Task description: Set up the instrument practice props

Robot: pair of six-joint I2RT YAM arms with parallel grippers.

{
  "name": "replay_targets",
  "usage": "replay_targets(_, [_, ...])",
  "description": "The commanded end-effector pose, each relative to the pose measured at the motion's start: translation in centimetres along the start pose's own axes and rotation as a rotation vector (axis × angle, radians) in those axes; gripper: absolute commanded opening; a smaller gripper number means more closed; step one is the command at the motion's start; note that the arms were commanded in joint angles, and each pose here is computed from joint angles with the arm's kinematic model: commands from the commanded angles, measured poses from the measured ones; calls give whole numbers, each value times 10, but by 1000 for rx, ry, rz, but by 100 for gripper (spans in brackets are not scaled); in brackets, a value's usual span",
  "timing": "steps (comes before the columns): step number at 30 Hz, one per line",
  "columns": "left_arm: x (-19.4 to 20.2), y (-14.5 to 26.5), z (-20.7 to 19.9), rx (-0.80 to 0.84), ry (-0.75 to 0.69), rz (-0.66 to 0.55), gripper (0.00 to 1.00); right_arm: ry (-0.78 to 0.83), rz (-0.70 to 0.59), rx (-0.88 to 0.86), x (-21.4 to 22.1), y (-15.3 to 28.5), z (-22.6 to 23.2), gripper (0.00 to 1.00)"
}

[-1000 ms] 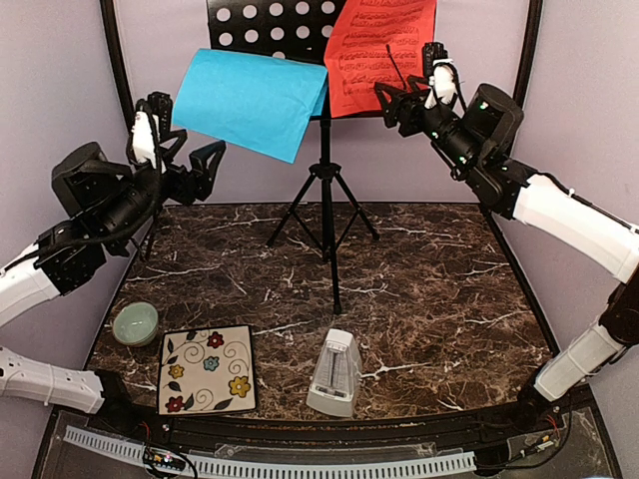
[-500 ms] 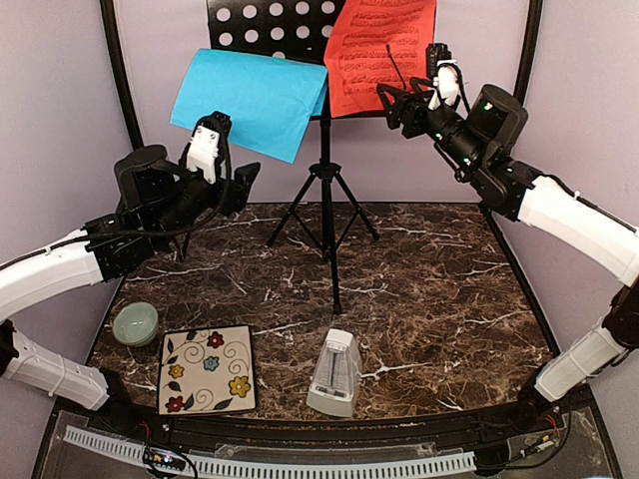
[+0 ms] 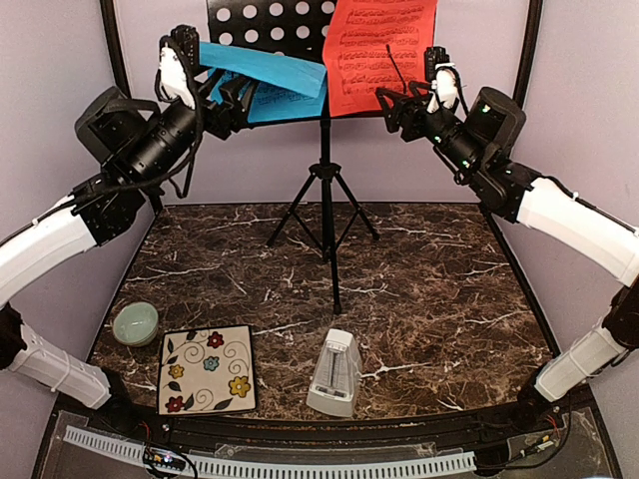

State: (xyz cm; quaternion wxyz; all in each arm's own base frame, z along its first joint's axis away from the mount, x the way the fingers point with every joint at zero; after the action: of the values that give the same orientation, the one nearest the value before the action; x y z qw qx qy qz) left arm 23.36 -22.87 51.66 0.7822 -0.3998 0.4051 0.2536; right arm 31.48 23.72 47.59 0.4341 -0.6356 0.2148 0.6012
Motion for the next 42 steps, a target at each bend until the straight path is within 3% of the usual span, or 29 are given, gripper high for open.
replay_targets(1, [-24,-23,1,26,-26,-98,68,-23,-66,-10,-17,5,1,76])
replay_targets(12, [-49,-83,2,19,-60,-157,70,-48,-120,-1,-35,-12,15,71])
replay_targets(22, [-38,-74,-1,24,-56,-134,69,-40,-210,105,-59,-40,41,66])
replay_targets(33, [-31,-65,-2,26,-58,-101,69,-90,-274,179,-57,-60,70,77])
replay_targets(42, [-26,-53,-1,15,-51,-92,69,-42,-304,245,-50,-78,100,86])
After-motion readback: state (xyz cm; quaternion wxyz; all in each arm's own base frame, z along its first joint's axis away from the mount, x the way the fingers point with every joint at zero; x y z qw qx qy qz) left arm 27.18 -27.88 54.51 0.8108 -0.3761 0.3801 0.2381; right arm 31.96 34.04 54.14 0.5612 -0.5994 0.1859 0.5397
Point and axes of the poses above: each gripper's point midway between its finger pads, its own y axis back along the fingers, its own z axis along the line the jaws close on, x = y × z, the point moved 8 cm from there along y, back along the fingers, and after that the axes turned 10 degrees about -y, right-handed, at the moved point
